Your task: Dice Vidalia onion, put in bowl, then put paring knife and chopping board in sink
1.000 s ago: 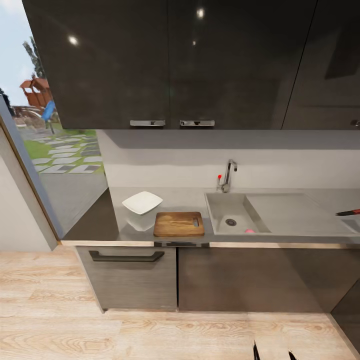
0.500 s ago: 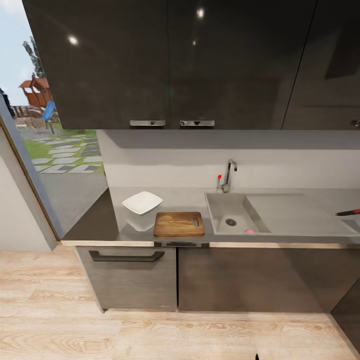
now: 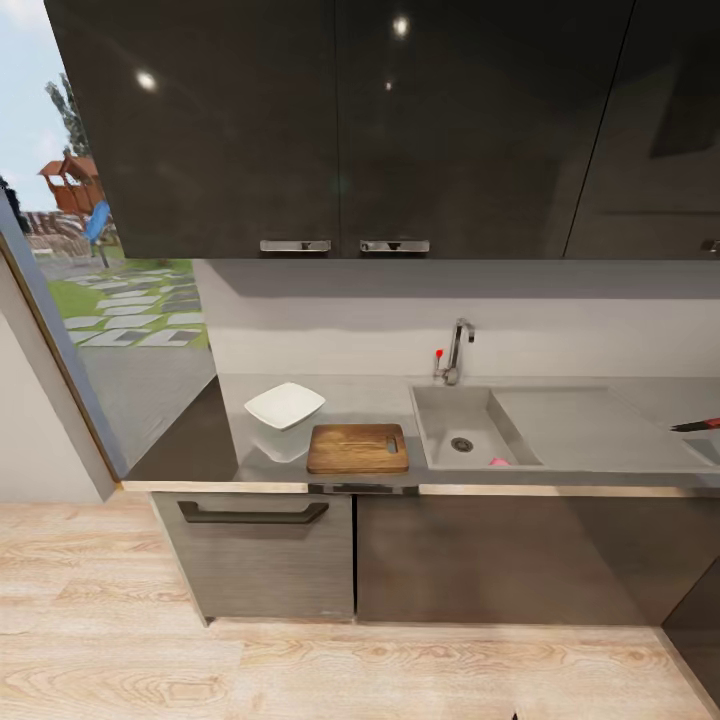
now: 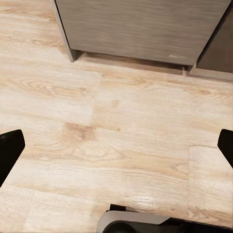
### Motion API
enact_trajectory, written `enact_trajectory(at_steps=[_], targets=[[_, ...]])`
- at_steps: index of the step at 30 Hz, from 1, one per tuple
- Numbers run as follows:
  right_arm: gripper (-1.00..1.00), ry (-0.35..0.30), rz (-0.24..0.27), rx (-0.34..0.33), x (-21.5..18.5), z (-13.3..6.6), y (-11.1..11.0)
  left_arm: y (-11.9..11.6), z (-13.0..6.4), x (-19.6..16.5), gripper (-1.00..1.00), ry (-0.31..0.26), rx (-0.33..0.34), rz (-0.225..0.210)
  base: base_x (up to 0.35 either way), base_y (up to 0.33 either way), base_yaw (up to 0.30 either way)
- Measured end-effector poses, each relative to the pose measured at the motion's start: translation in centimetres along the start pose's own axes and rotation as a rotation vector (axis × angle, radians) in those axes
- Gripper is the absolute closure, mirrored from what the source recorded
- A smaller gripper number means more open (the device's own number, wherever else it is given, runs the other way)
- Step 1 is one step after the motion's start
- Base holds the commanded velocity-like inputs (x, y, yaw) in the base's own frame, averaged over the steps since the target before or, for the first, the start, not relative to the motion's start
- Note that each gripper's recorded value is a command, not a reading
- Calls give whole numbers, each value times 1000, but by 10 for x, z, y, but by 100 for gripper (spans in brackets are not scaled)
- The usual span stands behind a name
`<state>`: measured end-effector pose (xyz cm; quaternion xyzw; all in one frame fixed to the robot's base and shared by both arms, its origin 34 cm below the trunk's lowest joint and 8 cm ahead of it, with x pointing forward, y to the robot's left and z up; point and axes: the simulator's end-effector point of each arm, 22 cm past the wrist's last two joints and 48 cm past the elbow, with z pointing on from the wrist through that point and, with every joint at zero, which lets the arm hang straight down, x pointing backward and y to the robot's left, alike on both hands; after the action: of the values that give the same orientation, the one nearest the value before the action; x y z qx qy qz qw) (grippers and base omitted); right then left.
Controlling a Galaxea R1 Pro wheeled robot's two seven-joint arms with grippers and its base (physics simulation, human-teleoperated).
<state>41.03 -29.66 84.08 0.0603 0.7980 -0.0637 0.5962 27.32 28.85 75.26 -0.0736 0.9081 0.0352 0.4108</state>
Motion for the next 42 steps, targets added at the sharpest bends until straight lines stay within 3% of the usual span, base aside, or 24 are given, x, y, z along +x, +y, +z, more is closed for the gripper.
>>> enact_trajectory(at_steps=[31, 42], targets=[[-100, 15, -9, 2, 7, -2, -2, 1, 0, 1, -100, 3, -2, 0, 27, -282, 0], [-100, 17, -10, 3, 8, -3, -3, 0, -2, 8, -100, 19, -2, -2, 147, -279, 0]])
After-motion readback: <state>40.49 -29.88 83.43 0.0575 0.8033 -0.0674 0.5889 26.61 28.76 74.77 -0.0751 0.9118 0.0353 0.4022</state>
